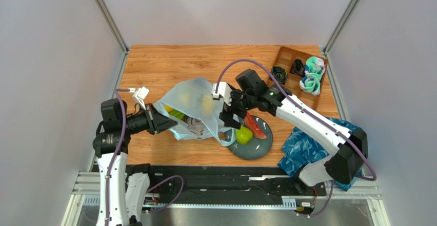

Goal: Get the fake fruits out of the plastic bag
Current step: Place the fake fruit on the plate, then adjust the plastic bag at the center of the board.

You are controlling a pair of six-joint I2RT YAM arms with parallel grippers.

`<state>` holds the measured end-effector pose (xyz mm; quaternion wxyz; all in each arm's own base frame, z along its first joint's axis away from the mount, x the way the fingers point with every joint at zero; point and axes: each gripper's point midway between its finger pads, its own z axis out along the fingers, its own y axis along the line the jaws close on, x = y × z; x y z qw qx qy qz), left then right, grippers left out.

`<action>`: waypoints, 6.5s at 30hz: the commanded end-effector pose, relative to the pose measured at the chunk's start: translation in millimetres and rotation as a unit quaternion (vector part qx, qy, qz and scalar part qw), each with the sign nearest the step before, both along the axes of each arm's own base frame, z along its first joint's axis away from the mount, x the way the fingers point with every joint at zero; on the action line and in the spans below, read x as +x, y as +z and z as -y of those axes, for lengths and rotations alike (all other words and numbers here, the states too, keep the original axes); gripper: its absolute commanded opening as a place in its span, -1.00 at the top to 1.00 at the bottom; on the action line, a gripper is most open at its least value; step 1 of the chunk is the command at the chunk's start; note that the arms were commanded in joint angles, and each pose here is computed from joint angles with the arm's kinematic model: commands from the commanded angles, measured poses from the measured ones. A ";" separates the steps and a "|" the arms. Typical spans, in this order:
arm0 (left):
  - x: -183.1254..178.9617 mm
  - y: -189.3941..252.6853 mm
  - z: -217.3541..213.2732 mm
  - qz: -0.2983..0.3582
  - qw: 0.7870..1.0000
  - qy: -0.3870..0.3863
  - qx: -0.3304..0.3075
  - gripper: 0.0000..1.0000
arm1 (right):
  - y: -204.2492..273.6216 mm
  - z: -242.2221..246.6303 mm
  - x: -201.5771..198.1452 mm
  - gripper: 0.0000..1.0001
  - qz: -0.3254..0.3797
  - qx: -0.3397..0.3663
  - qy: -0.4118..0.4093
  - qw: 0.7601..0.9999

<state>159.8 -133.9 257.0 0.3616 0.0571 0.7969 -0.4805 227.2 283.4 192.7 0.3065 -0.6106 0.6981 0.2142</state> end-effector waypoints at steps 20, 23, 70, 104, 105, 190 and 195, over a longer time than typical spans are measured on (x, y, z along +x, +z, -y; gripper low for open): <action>-63.5 50.8 -0.7 0.077 0.992 -0.025 0.096 1.00 | -44.6 -191.2 46.1 0.23 -0.072 0.059 -0.090 0.992; -76.4 56.9 1.0 0.088 0.990 -0.031 0.105 1.00 | -56.0 -175.4 58.2 0.14 -0.058 0.044 -0.167 0.983; 15.4 19.2 -59.8 0.051 0.970 0.139 0.195 1.00 | -65.1 -155.8 -85.4 0.51 -0.166 -0.003 0.072 0.983; -37.5 32.3 -29.5 0.048 0.983 0.036 0.171 1.00 | 63.1 -190.3 115.1 0.85 0.150 0.143 -0.270 0.940; -38.1 30.7 -29.4 0.044 0.984 0.037 0.170 1.00 | 56.2 -194.2 104.0 0.67 0.128 0.139 -0.249 0.950; 11.6 9.0 -45.9 -0.013 0.987 0.068 0.148 1.00 | -18.0 -190.4 40.7 0.16 -0.278 0.113 -0.111 0.947; 33.7 9.2 -65.6 0.002 0.975 0.121 0.184 1.00 | 15.6 -168.7 25.3 0.24 -0.320 0.120 -0.027 0.939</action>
